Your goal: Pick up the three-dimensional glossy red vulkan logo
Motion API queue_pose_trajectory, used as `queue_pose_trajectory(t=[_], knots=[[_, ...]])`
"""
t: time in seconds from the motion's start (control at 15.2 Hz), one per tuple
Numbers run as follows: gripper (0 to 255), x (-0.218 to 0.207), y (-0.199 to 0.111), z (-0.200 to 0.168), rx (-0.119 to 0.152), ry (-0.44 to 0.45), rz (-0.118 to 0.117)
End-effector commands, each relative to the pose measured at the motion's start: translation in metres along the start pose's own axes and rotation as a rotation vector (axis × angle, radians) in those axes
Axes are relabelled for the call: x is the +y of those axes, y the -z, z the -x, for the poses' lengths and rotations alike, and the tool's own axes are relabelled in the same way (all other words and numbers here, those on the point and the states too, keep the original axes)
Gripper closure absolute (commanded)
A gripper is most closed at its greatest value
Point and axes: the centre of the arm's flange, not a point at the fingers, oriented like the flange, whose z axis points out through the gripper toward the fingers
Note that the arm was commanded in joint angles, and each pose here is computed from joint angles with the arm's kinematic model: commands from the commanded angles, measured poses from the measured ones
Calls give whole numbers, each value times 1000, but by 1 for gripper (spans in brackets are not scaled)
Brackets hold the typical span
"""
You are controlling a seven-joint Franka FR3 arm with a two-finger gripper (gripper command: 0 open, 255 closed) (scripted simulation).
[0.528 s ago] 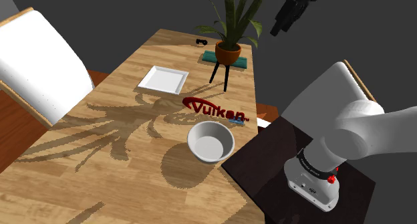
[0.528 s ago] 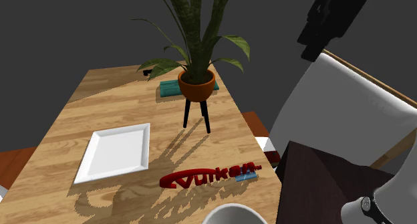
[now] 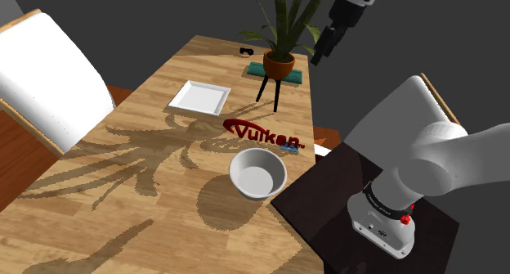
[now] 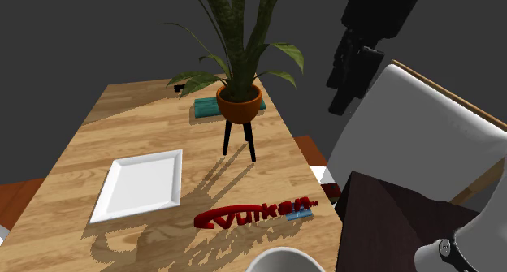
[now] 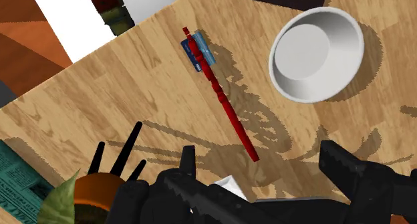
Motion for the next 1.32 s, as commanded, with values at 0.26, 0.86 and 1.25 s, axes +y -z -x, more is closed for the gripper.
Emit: queue_pose_trajectory(t=[0.26,0.86,1.25], knots=[[0,-1,-77,-30,-55,105,4],[0,-8,-195,-65,-140,260,9],[0,-15,-275,-82,-196,363,12]])
